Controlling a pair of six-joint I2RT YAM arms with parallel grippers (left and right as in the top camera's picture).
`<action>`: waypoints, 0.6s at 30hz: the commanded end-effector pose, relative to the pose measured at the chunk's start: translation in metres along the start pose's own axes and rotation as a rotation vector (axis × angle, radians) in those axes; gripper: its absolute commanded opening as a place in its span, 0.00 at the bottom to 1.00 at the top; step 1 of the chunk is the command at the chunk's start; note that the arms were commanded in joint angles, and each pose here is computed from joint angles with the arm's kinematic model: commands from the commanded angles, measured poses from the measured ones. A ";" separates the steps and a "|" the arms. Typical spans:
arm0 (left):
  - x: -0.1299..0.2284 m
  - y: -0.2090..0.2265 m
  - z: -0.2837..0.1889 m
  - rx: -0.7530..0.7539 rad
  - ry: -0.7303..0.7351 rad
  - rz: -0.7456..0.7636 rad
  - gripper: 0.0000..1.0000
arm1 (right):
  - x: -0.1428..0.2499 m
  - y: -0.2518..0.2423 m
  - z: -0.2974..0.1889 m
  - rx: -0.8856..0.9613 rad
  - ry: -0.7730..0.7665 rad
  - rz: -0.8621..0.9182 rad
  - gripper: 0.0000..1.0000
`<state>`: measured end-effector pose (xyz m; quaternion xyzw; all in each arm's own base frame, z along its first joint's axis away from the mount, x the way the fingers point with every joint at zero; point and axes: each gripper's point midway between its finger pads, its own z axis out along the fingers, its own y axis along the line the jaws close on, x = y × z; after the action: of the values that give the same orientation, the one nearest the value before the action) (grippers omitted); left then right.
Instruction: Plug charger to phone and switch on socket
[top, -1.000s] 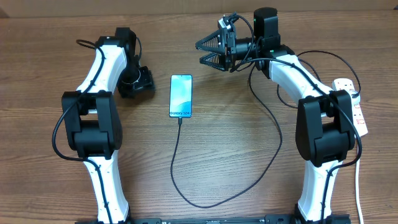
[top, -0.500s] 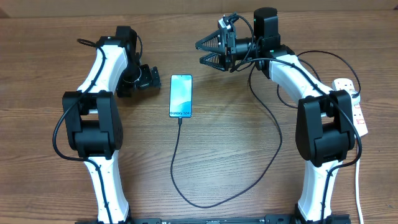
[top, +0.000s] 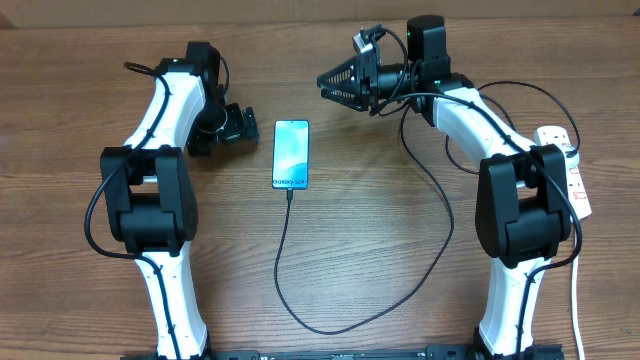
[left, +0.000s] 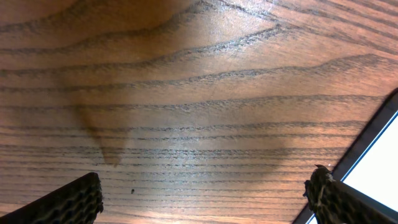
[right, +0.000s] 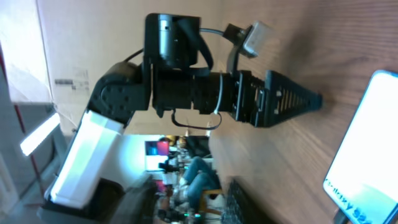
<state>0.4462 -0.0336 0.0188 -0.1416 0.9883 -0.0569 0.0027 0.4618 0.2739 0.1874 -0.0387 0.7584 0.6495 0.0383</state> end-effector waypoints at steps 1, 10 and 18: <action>0.000 -0.002 -0.001 -0.003 -0.004 0.006 1.00 | -0.002 0.012 -0.009 0.023 -0.027 -0.009 0.04; 0.000 -0.002 -0.001 -0.003 -0.004 0.006 1.00 | 0.011 -0.030 -0.076 0.636 -0.280 0.052 0.04; 0.000 -0.002 -0.001 -0.003 -0.004 0.006 1.00 | 0.052 0.029 -0.223 1.327 -0.557 -0.164 0.04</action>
<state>0.4463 -0.0336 0.0188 -0.1416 0.9883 -0.0569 0.0029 0.4027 0.1361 0.2089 0.0929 0.9515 0.2296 0.1827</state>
